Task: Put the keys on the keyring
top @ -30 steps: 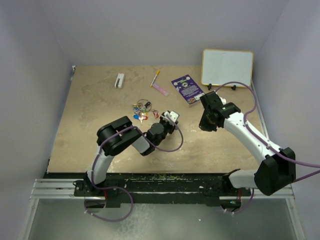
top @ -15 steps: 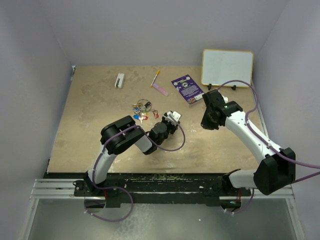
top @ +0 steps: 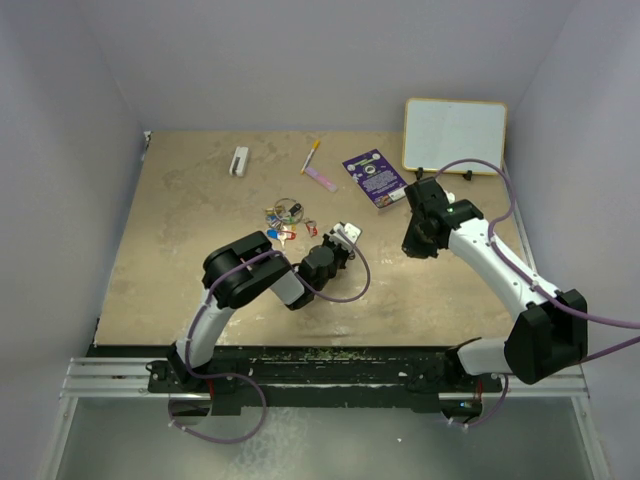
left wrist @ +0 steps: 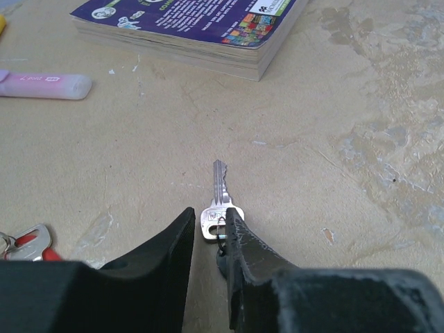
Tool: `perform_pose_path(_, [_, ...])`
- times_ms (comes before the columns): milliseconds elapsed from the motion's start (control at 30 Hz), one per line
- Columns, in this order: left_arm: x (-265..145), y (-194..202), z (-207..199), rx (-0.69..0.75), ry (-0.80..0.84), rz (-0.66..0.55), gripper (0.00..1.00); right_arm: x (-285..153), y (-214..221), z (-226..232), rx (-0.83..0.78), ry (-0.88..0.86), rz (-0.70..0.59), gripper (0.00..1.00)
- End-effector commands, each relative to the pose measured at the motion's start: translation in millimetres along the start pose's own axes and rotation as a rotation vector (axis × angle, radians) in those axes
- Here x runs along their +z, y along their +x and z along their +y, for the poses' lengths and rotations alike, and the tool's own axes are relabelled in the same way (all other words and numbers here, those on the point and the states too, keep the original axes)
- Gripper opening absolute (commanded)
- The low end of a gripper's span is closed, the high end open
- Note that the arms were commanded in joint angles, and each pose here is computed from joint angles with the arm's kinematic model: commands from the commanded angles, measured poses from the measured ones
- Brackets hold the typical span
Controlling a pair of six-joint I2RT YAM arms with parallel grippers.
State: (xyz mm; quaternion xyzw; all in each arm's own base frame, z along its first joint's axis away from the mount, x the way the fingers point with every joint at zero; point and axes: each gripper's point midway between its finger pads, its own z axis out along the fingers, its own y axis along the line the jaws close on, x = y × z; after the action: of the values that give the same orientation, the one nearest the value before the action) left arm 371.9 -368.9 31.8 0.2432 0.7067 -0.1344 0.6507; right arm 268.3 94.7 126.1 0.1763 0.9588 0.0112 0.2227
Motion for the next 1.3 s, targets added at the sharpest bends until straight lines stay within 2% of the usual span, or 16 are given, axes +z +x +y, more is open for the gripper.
perform_pose_path(0, [2.7, -5.6, 0.8, -0.039, -0.010, -0.038, 0.26, -7.9, -11.8, 5.6, -0.003, -0.025, -0.023, 0.06])
perform_pose_path(433, [6.8, -1.5, -4.1, -0.033, 0.007, -0.007, 0.30, -11.6, -12.7, 4.9, 0.007, -0.028, -0.027, 0.06])
perform_pose_path(633, [7.5, 0.6, -6.7, -0.028, 0.024, 0.007, 0.16, -13.5, -12.1, 3.2, 0.011, -0.026, -0.027, 0.06])
perform_pose_path(700, [7.1, 1.1, -7.2, -0.029, 0.027, 0.010, 0.06, -14.4, -11.2, 2.3, 0.014, -0.027, -0.029, 0.05])
perform_pose_path(867, [5.0, -2.3, -3.2, -0.048, 0.006, 0.007, 0.04, -16.0, -11.8, 3.0, 0.018, -0.036, -0.035, 0.00])
perform_pose_path(1000, [-7.5, -43.8, 7.2, -0.032, -0.001, -0.126, 0.04, -26.5, -28.2, 6.8, 0.007, -0.058, -0.103, 0.00])
perform_pose_path(1067, [-12.4, -78.8, 16.5, 0.005, -0.023, -0.175, 0.04, -42.3, -49.1, 9.4, -0.008, -0.085, -0.201, 0.00])
perform_pose_path(1133, [-12.7, -112.1, 32.1, 0.011, -0.063, -0.174, 0.04, -66.4, -76.6, 17.2, -0.018, -0.152, -0.344, 0.00])
perform_pose_path(1167, [-13.8, -129.1, 43.0, -0.007, -0.077, -0.169, 0.04, -84.1, -91.2, 24.0, -0.016, -0.215, -0.433, 0.06])
perform_pose_path(1233, [-15.1, -142.0, 61.0, -0.046, -0.082, -0.117, 0.04, -101.4, -110.2, 35.5, -0.041, -0.302, -0.562, 0.47])
perform_pose_path(1267, [-17.1, -149.9, 72.0, -0.069, -0.094, -0.096, 0.04, -106.0, -116.3, 43.5, -0.058, -0.346, -0.603, 0.57])
